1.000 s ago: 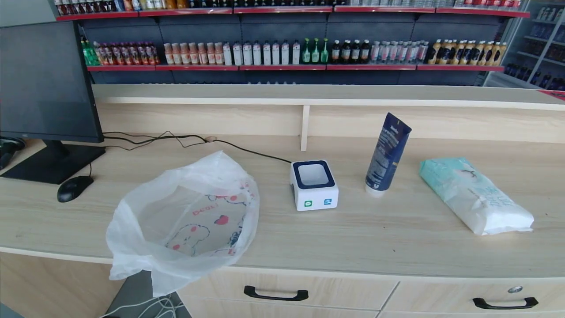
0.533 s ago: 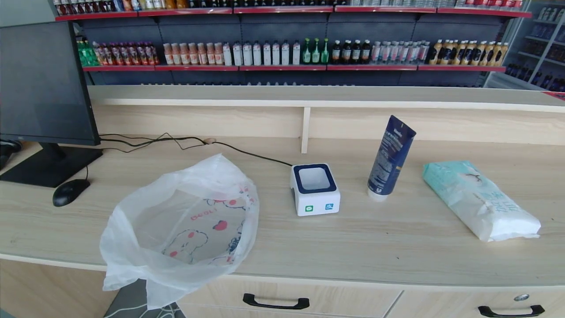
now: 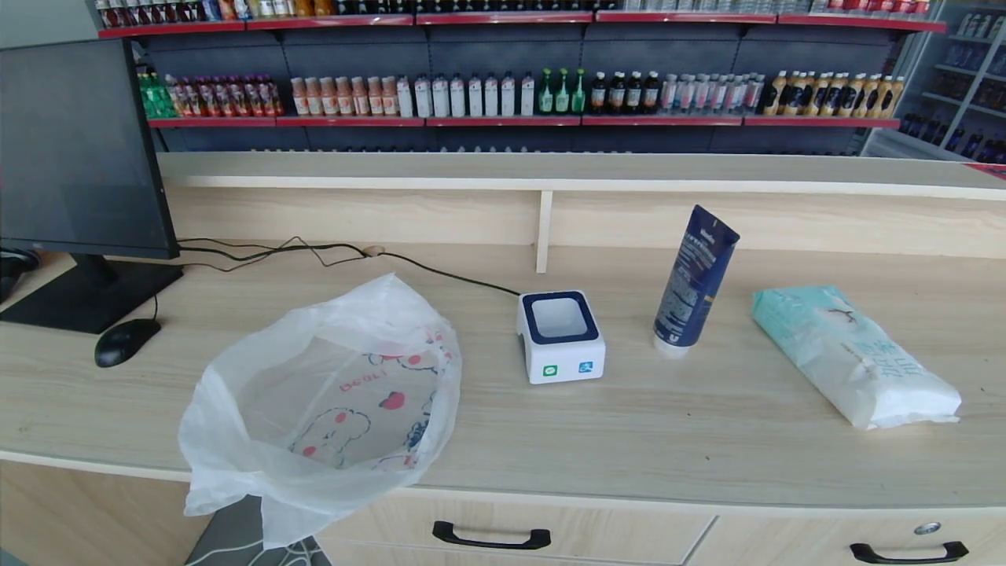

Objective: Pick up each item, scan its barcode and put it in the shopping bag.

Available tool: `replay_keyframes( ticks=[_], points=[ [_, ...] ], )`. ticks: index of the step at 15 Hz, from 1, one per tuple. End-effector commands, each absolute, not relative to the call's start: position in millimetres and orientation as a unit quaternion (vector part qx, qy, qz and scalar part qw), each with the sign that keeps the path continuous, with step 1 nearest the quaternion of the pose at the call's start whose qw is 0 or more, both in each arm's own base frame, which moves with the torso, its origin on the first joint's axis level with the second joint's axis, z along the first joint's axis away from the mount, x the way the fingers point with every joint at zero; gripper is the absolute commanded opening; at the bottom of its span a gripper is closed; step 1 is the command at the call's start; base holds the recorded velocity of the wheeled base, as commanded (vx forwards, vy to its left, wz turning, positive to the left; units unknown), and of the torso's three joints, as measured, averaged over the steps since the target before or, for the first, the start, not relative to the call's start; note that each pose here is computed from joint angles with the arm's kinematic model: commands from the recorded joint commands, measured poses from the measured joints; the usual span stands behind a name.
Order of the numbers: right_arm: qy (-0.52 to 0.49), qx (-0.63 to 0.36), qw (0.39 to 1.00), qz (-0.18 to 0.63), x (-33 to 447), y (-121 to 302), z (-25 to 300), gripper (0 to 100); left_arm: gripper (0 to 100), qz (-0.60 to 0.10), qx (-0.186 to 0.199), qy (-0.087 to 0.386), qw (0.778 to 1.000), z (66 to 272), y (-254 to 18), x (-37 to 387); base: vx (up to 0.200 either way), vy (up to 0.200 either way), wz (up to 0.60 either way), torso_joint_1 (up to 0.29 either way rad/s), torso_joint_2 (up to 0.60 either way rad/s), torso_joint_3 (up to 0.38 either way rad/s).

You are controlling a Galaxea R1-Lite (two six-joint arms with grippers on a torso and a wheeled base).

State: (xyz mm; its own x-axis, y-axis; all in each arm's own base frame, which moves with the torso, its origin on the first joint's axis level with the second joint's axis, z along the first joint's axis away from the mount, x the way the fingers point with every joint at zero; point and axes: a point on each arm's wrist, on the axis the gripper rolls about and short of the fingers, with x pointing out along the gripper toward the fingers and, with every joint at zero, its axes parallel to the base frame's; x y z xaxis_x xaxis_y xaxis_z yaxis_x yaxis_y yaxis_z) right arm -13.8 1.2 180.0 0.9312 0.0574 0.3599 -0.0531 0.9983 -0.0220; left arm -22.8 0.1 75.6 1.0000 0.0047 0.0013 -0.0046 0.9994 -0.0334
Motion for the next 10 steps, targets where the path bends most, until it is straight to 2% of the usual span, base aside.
replay_keyframes(
  ticks=[1, 4, 5, 7, 10],
  points=[
    [-0.182, -0.008, 0.983, 0.027, 48.3, 1.3, 206.0, 100, 100, 0.002, -0.017, -0.001, 1.0, 75.6, 0.2, -22.8, 0.0, 0.0, 0.0, 0.0, 0.0, 0.0],
    [-0.212, -0.012, 0.977, 0.021, 87.6, 0.3, 223.0, 100, 100, 0.003, -0.017, -0.001, 1.0, 75.6, 0.1, -22.8, 0.0, 0.0, 0.0, 0.0, 0.0, 0.0],
    [-0.255, -0.024, 0.966, 0.017, 123.9, -0.3, 236.7, 100, 100, 0.002, -0.017, -0.001, 1.0, 75.6, 0.2, -22.8, 0.0, 0.0, 0.0, 0.0, 0.0, 0.0],
    [-0.307, -0.035, 0.951, 0.013, 167.3, -0.3, 251.3, 100, 100, 0.002, -0.017, -0.001, 1.0, 75.6, 0.2, -22.8, 0.0, 0.0, 0.0, 0.0, 0.0, 0.0],
    [-0.264, -0.042, 0.963, 0.038, 197.6, 10.9, 236.2, 100, 100, 0.002, -0.017, -0.001, 1.0, 75.6, 0.2, -22.8, 0.0, 0.0, 0.0, 0.0, 0.0, 0.0]
  ],
)
